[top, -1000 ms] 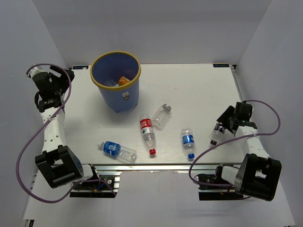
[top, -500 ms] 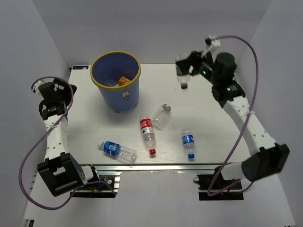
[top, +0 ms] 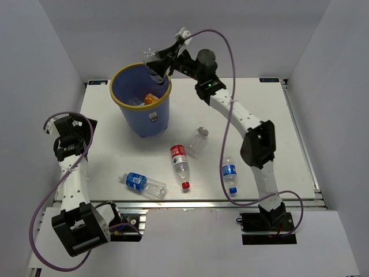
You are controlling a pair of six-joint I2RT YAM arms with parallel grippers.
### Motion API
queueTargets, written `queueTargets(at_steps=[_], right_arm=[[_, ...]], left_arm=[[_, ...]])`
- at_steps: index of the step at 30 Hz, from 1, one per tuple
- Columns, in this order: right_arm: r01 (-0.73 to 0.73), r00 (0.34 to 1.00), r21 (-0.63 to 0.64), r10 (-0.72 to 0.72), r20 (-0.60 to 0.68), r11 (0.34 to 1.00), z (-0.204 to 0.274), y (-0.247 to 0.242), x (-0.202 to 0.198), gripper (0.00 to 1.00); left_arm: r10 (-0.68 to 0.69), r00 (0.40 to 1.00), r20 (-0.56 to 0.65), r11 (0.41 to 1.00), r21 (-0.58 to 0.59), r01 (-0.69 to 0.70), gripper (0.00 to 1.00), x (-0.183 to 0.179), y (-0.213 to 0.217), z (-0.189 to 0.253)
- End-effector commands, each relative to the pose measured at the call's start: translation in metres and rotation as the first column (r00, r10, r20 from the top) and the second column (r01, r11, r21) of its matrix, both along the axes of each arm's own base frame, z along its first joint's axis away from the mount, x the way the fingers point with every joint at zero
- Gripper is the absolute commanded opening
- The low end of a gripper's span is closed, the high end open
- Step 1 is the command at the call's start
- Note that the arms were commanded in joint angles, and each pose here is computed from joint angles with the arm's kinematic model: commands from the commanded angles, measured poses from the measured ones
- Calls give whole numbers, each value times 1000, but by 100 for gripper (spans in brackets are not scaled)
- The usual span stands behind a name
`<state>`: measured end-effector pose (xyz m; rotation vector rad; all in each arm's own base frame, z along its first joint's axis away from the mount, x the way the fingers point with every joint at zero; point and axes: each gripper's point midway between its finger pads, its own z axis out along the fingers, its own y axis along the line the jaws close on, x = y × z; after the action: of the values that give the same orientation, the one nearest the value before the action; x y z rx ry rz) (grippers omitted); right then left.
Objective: Put the plastic bottles in the bin
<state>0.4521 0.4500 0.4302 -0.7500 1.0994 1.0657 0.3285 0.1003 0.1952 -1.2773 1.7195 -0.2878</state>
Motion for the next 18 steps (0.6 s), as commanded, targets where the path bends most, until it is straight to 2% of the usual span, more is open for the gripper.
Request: queueTargets(at_steps=[1,3,4,5,6,10,12,13,14,16,17,18], right_arm=[[-113,988,78,104,113,990,39,16,-18,43],[-130,986,72,121,118,989,36,23,-24,51],[-117,986,56,110,122,992,32,22,-26,69],[-97,989,54,91,117,994,30,22,-25,81],[-83,990,51,77,114,995,30,19,-25,88],[-31,995,0,30,99,1000,40,5,-32,89],[-16,1000,-75,18,25,997,30,-1,-34,89],[-15,999,-81,17,29,997,44,-11,-47,89],[-3,999,-133,-2,-39,991,16,-13,-45,89],[61,994,-151,-75,-84,987,4,-37,-54,89],[90,994,-119,-96,-49,989,28,-48,-60,89],[108,987,-158,-124,-98,982,1,-55,-59,89]], left_arm=[[25,999,-21,999,-33,-25,98,-12,-5,-11],[13,1000,-20,1000,-28,-14,98,-16,-7,-11],[17,999,-36,999,-29,-18,98,-19,-7,-14],[15,999,-47,1000,-27,-16,98,-22,-8,-16],[6,998,-58,1000,-17,-7,98,-24,-9,-16],[-33,985,-169,999,-40,27,98,-44,-18,-27],[-82,975,-209,994,-86,66,98,-54,-31,-35],[-93,971,-219,993,-96,74,98,-57,-34,-39],[-115,966,-229,989,-120,90,98,-63,-41,-45],[-152,956,-252,980,-161,114,98,-77,-54,-57],[-160,956,-245,978,-168,121,98,-79,-56,-55],[-179,946,-270,973,-192,129,98,-89,-63,-65]])
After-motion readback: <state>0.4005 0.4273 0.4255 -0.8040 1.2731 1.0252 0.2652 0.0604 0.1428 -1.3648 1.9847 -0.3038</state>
